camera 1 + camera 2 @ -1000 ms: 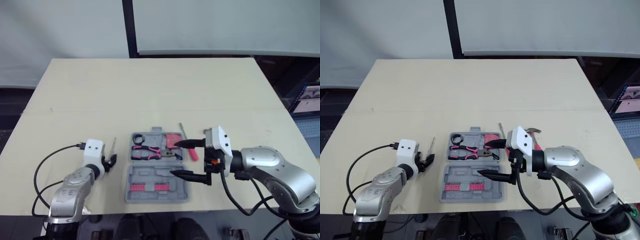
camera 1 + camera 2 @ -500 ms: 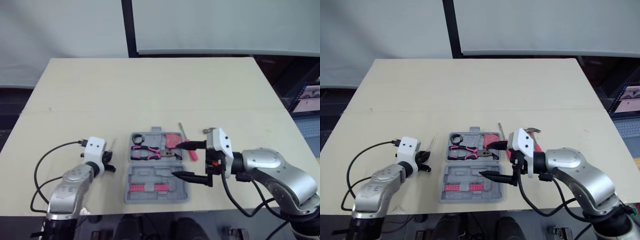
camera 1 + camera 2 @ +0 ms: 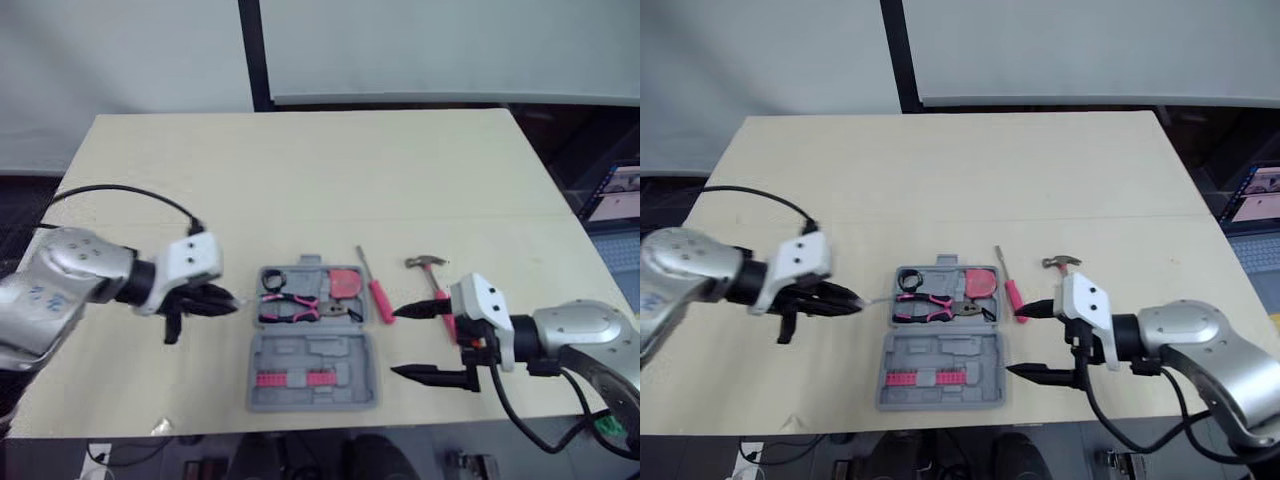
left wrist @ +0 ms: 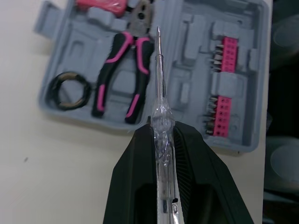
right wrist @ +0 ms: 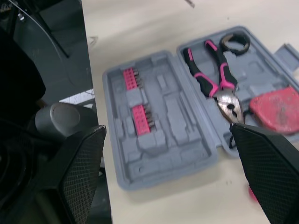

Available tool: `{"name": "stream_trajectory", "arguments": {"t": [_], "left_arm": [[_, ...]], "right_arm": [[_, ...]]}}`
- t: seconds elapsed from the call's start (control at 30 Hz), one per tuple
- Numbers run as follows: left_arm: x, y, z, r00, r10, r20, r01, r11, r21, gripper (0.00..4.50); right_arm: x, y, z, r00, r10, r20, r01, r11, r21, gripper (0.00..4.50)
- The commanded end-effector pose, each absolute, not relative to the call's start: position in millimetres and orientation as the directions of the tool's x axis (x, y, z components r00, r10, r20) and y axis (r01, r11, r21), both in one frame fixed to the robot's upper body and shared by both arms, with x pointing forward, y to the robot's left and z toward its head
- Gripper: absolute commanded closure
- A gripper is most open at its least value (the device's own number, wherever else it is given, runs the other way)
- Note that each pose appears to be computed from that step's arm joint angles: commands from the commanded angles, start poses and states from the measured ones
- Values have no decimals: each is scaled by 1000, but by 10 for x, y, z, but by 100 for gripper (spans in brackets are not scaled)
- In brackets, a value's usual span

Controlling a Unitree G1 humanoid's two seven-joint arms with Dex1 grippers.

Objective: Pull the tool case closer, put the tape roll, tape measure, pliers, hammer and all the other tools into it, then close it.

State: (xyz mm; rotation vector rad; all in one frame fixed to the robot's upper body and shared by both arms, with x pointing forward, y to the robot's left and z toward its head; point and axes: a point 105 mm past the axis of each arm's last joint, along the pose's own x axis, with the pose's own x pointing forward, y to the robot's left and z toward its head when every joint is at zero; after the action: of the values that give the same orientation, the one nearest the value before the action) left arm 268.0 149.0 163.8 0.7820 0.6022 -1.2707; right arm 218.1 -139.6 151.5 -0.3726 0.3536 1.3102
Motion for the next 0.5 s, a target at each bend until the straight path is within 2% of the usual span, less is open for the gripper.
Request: {"name": "stream_trajectory", "arguments": {"t": [0.03, 0.27, 0.5], "left_arm": [[2675, 1260, 1559, 153, -571, -806, 984, 15, 176, 445], [2752, 824, 1291, 108, -508, -855, 990, -22, 139, 445], [2819, 768, 1194, 139, -453, -881, 985, -26, 169, 445]], "right_arm": [[2138, -1432, 1543, 221, 857, -466, -975, 208, -79, 0], [2025, -1506, 1461, 227, 836, -499, -971, 236, -47, 0], [2015, -1539, 1473, 260, 833, -489, -961, 273, -45, 0]]}}
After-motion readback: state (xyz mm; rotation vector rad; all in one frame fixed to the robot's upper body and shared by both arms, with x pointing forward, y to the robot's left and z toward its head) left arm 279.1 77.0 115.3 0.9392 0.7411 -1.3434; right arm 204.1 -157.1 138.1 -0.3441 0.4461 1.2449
